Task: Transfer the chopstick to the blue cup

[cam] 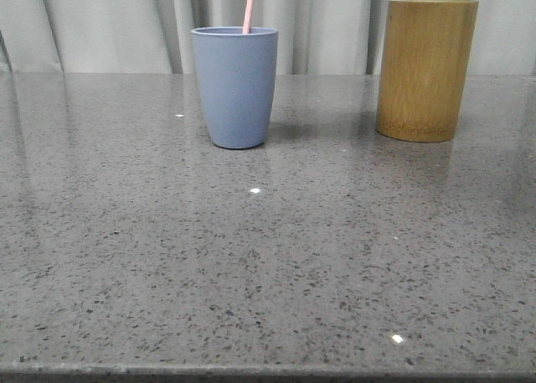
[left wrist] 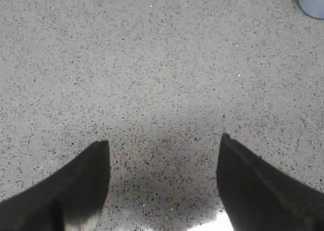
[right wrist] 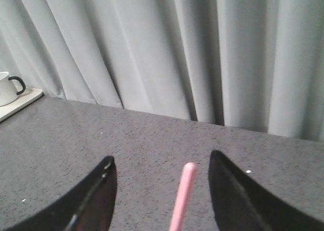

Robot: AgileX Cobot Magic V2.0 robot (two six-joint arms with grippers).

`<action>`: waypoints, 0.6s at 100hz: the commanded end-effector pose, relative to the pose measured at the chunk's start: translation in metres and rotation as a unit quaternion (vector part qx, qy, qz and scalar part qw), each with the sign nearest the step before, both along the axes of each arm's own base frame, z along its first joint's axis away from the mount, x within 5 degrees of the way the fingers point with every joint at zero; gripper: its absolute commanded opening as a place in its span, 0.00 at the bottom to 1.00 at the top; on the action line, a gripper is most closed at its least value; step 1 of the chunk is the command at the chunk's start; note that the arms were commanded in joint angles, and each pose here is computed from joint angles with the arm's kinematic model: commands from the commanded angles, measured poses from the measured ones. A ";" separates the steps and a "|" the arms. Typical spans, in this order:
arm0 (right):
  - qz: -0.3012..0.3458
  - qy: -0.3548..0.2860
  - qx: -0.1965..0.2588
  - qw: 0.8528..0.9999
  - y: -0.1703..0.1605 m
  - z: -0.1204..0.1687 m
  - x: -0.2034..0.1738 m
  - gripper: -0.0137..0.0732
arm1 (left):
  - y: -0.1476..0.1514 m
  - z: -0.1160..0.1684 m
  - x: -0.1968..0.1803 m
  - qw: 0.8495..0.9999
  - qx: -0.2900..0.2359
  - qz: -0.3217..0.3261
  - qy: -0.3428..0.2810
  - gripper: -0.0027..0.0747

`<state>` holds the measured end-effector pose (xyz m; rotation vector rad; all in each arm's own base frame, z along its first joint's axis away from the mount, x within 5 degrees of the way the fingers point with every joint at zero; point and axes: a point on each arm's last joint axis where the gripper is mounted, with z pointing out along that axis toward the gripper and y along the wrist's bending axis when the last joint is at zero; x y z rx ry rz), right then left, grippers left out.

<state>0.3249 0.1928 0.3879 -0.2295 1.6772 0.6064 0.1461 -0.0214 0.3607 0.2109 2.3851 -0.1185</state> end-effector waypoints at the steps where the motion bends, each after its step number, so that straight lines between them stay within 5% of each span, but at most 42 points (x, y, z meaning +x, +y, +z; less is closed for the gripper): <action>1: -0.020 -0.077 0.011 0.997 -0.029 0.053 -0.022 0.65 | -0.001 0.012 0.001 0.999 -0.011 0.002 -0.041 0.60; 36: -0.147 0.007 -0.142 0.979 -0.126 0.069 -0.077 0.65 | -0.001 0.012 0.001 0.999 -0.011 0.002 -0.041 0.60; 60: -0.167 0.054 -0.161 0.971 -0.154 0.033 -0.145 0.65 | -0.001 0.012 0.001 0.999 -0.011 0.002 -0.041 0.60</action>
